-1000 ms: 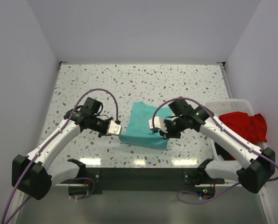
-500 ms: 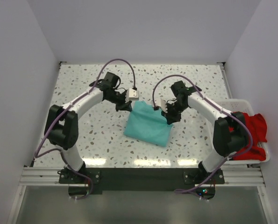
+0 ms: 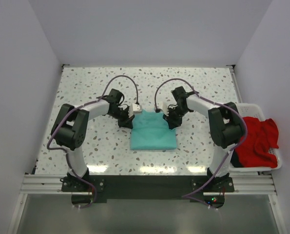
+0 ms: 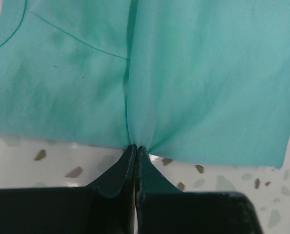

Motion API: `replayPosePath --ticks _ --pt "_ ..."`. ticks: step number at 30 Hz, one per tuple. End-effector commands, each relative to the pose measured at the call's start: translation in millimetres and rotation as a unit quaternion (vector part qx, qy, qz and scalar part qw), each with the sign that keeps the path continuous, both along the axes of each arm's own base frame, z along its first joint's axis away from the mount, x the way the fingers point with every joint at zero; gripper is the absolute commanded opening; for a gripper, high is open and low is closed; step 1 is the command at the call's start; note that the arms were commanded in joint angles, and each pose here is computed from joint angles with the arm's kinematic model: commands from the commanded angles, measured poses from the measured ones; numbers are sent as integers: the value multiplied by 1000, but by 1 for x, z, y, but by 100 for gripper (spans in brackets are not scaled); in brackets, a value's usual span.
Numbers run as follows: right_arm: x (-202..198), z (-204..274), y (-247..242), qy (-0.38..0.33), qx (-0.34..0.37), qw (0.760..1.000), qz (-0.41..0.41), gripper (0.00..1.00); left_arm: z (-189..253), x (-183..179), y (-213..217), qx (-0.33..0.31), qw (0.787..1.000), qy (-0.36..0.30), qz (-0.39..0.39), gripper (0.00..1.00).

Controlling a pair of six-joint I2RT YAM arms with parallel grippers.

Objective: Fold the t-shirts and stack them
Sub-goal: Fold the tshirt

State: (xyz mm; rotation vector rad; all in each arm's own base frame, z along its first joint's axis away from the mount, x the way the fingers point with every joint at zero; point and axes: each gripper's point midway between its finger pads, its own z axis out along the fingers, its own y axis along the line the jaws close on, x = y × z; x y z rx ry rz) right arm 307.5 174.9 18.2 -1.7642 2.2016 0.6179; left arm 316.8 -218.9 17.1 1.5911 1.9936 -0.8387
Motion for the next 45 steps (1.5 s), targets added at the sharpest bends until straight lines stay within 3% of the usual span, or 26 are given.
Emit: replayPosePath --ticks 1,6,8,9,11,12,15,18,27,34,45 --pt "-28 7 13 24 23 999 -1 0 15 -25 6 -17 1000 3 5 0" --pt "-78 20 18 59 48 997 -6 0 21 -77 17 -35 999 32 -2 0" --pt "-91 36 24 73 69 995 -6 27 30 -88 19 -42 999 27 -13 0" --pt "-91 45 26 78 74 994 -16 37 32 -93 20 -43 999 24 -22 7" --pt "-88 58 26 94 83 991 -34 46 46 -94 19 -53 998 4 -28 21" --pt "-66 73 24 87 104 989 -64 47 54 -90 18 -58 998 -11 -28 31" --pt "-37 98 32 125 146 975 -115 47 87 -75 7 -87 993 -73 -32 42" --pt "-18 111 52 169 178 956 -158 43 107 -62 -13 -106 987 -112 -48 45" --pt "-15 83 113 265 176 928 -192 33 91 -66 -79 -107 988 -70 -82 54" --pt "-6 36 123 296 137 925 -196 30 64 -85 -103 -87 990 -39 -107 54" --pt "-17 -7 117 304 99 928 -191 29 24 -89 -98 -44 993 -15 -109 47"
